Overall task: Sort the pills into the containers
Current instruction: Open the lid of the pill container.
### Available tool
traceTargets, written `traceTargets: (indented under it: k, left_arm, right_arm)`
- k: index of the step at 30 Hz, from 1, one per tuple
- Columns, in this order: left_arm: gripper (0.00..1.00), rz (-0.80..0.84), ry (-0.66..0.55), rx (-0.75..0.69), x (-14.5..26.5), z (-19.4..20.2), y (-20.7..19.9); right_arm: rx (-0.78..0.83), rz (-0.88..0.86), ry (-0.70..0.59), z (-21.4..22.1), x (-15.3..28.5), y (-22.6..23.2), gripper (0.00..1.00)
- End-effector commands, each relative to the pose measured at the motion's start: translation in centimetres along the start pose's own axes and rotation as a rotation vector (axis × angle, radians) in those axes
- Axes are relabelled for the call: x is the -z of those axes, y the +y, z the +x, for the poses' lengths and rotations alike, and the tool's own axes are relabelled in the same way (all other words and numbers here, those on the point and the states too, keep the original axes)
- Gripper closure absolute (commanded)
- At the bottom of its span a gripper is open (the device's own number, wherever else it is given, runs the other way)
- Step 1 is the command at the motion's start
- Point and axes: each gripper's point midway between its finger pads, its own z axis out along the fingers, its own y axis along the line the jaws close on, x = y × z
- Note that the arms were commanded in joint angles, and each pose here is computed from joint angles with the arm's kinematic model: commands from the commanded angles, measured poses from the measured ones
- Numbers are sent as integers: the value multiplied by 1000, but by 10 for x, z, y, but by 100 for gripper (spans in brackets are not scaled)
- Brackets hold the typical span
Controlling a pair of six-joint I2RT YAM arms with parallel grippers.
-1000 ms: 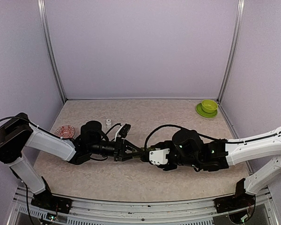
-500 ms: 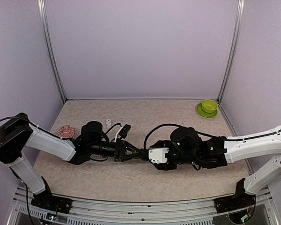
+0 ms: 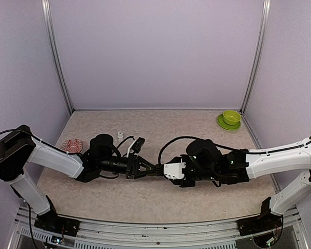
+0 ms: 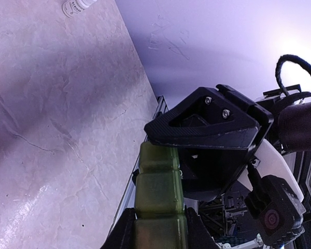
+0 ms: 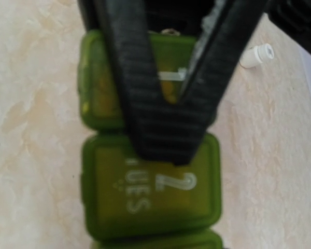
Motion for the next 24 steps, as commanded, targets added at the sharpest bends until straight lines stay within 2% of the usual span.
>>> traceTargets:
  k: [1,5,7,9,11,14,18,24]
  left_arm:
    - [83,34,-19,-48,2,-6,-13]
    - [83,37,-21,-44,2,-5,-13]
    - [83,37,-20,-43,2,-5,-13]
    - [83,36,-20,-44,2,-5,-12]
    - [82,35,-20,-43,2,-5,-12]
    - [83,32,-20,-42,3,-5,-10]
    - [83,27,-16,-39,2,-3,-7]
    - [83,13,-15,-32,2,-1,-1]
  right_arm:
    - [2,-11,-4,-5,-1,-3,60]
    - [13,-18,-4,-7,-1,-4,84]
    - [12,-25,-10,-8,-1,-3,84]
    - [5,-29,-13,-8,0,-2,76]
    - [-8,-20,-9,-8,0,-4,59]
    - [-23,0,-1,-7,1,-8,42]
    - [-40,17,-6,-9,4,-13,33]
    - [-61,63,-42,-17,16,-25,30]
